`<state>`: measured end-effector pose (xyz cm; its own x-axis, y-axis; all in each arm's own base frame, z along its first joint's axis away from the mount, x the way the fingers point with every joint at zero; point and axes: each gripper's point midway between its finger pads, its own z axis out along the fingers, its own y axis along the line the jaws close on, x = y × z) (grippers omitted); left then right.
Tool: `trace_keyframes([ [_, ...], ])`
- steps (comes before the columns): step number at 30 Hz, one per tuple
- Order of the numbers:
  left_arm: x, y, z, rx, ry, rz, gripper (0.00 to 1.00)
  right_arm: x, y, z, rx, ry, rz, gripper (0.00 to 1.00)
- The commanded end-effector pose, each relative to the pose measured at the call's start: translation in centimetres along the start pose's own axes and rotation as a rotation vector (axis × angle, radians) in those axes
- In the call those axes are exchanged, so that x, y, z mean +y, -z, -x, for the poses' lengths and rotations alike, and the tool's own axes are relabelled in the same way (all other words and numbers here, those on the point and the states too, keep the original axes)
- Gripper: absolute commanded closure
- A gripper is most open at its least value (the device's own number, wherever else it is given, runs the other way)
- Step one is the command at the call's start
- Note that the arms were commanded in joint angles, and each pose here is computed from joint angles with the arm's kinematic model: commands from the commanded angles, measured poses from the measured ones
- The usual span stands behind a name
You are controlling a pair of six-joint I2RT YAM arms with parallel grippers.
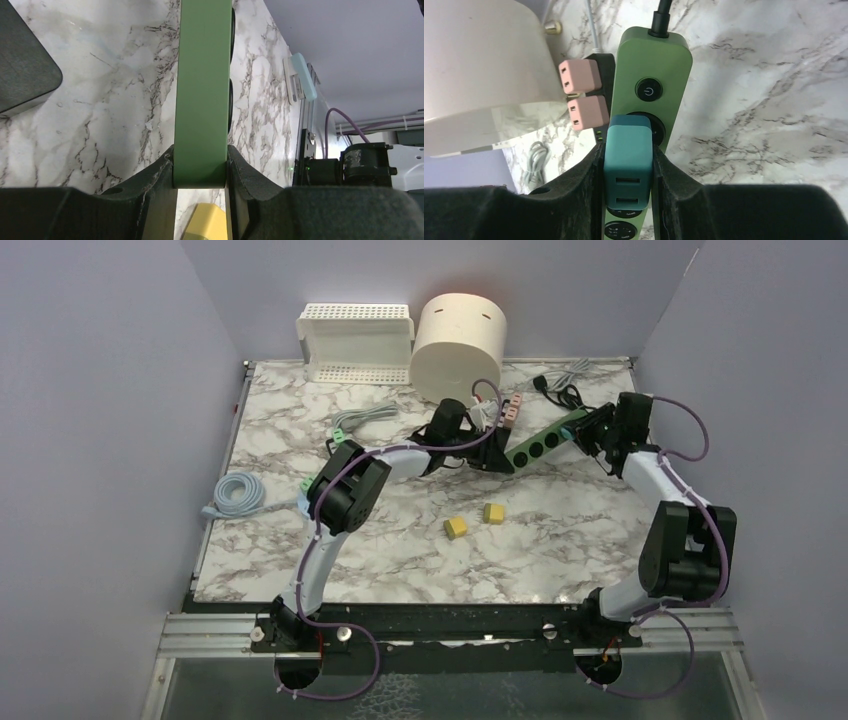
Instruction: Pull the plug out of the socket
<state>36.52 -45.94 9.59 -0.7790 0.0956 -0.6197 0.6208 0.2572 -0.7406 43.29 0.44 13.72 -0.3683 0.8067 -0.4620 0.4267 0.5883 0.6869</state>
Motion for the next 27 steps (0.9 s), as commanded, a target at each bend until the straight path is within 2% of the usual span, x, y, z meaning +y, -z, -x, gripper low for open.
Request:
trace_keyframes([
  [1, -2.6, -0.3, 3.8, -0.094, -0.051, -0.044, 1.00, -1.9, 0.9, -3.7, 0.134, 0.136, 0.004, 0.99],
  [5, -2.9, -0.4, 4.2, -0.098, -0.051, -0.050, 1.00, 5.2, 4.3, -7.3, 0.235, 0.154, 0.574, 0.99],
  [7, -3.1, -0.3, 4.3, -0.102, -0.054, -0.051, 1.00, 6.4, 5.7, -8.4, 0.270, 0.115, 0.715, 0.99],
  [8, -3.2, -0.3, 4.4, -0.103, -0.056, -0.053, 1.00, 6.3, 5.7, -8.6, 0.281, 0.100, 0.728, 0.99],
  [10, -3.3, -0.2, 4.4, -0.103, -0.058, -0.053, 1.00, 5.4, 4.5, -8.6, 0.290, 0.096, 0.639, 0.99],
  [12, -3.3, -0.2, 4.4, -0.102, -0.058, -0.052, 1.00, 4.2, 3.0, -7.6, 0.227, 0.155, 0.466, 0.99],
  [16, -3.3, -0.2, 4.5, -0.103, -0.058, -0.052, 1.00, 1.3, 2.1, -3.5, -0.016, 0.285, 0.054, 0.99],
  [17, -3.4, -0.2, 4.6, -0.104, -0.058, -0.053, 1.00, 0.3, 2.3, -3.0, -0.044, 0.292, -0.025, 0.99],
  [20, -3.5, -0.3, 4.7, -0.105, -0.059, -0.060, 1.00, -1.0, 2.9, -2.1, -0.092, 0.294, -0.096, 0.99],
  [22, -3.5, -0.4, 4.8, -0.103, -0.058, -0.063, 1.00, 0.8, 3.3, -3.3, -0.066, 0.344, 0.054, 0.99],
  [24, -3.8, -0.3, 5.0, -0.106, -0.062, -0.067, 1.00, 4.2, 4.8, -6.0, -0.011, 0.397, 0.338, 0.99],
  [25, -3.9, -0.3, 5.1, -0.108, -0.064, -0.068, 1.00, 6.3, 6.5, -8.3, 0.062, 0.421, 0.541, 0.99],
  [27, -4.0, -0.3, 5.2, -0.108, -0.065, -0.070, 1.00, 8.9, 9.2, -10.8, 0.158, 0.435, 0.804, 0.99],
])
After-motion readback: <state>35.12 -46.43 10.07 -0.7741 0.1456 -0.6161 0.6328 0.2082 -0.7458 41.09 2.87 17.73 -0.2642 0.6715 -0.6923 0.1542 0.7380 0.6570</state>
